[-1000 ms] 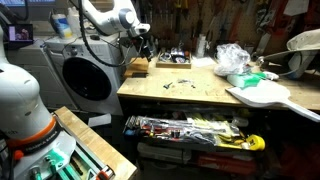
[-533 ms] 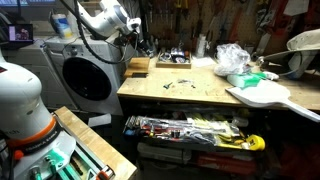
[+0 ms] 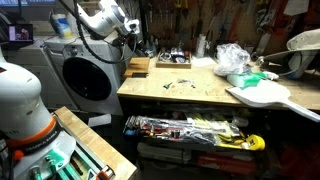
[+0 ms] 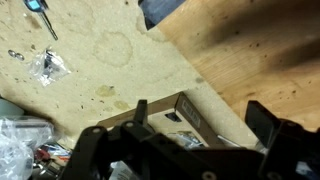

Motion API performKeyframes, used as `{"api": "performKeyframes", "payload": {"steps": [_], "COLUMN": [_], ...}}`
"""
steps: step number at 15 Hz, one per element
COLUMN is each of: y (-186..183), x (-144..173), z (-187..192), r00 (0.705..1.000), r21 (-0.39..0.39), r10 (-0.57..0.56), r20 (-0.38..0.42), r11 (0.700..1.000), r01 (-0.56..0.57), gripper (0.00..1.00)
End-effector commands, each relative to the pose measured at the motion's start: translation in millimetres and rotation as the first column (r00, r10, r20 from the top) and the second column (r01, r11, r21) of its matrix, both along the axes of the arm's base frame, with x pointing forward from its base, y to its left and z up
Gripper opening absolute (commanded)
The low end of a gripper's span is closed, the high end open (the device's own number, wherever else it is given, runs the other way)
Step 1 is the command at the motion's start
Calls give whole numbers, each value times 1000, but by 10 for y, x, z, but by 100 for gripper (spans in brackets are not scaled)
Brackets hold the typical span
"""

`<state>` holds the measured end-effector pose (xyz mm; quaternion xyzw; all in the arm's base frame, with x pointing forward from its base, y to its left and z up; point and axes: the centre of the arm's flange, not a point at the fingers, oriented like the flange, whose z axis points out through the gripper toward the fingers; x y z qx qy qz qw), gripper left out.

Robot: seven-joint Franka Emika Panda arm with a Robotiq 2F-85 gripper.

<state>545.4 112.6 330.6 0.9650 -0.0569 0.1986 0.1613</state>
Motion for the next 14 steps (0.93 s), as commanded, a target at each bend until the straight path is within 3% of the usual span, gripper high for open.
{"api": "performKeyframes", "payload": {"steps": [1, 6, 8, 12, 14], "y": [524, 1123, 1326, 1617, 1687], "x": [-47, -149, -159, -143, -134], "z": [-115, -315, -478, -834, -1009], "r00": [990, 958, 937, 907, 898], "r21": [-109, -234, -284, -417, -493], "r10": [71, 142, 174, 188, 190], "r20": [-120, -250, -302, -378, -396], "r11": [990, 951, 922, 840, 782], "r01": [-84, -202, -262, -348, -383], "gripper": [100, 100, 100, 100, 100]}}
